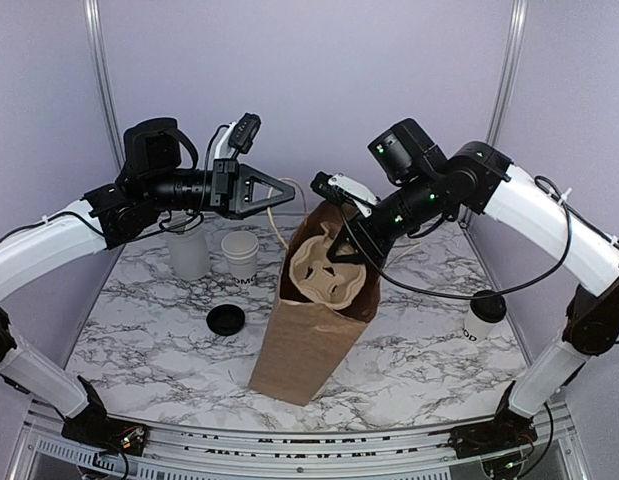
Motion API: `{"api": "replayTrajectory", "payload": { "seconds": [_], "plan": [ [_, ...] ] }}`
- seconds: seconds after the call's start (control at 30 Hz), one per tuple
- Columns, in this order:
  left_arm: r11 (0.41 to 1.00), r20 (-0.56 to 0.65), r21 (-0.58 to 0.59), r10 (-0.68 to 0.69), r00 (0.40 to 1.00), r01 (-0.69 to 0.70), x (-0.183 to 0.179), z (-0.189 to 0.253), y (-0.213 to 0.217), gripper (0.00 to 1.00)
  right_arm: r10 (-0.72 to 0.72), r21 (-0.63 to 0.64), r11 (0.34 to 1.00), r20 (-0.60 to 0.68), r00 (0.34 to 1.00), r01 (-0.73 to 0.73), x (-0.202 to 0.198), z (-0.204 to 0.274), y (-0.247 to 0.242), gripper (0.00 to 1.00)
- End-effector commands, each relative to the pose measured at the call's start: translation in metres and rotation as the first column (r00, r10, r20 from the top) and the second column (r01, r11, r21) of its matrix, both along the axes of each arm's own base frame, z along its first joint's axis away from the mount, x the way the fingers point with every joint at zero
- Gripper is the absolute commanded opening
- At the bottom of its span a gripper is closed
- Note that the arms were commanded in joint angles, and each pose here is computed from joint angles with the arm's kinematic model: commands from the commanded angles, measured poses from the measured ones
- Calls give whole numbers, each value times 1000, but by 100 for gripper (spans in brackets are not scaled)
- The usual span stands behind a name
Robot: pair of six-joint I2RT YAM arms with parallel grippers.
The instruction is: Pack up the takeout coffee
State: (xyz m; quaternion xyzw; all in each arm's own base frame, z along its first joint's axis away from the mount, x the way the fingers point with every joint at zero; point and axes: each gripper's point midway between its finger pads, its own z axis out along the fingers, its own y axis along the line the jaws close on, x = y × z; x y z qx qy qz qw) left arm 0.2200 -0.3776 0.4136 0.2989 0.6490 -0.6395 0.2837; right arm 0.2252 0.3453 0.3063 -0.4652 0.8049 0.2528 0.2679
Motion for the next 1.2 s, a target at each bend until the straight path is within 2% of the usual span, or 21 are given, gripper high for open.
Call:
{"api": "replayTrajectory", "payload": {
  "seconds": [0.0,0.37,0.8,1.17],
  "plan": [
    [999,43,-46,15,999,-13,-1,15,14,0,3,-1,1000,31,1000,-3,8,8,7,22],
    [998,37,-37,50,998,-49,3,4,28,0,-2,-16,1000,39,999,2,18,1,23,20],
    [983,25,-5,182,983,-182,26,-13,62,0,14,-32,999,61,998,-12,23,-6,49,20],
    [981,28,8,192,981,-193,25,-18,67,1,15,-41,999,52,999,-13,24,-7,58,19]
  ]
}}
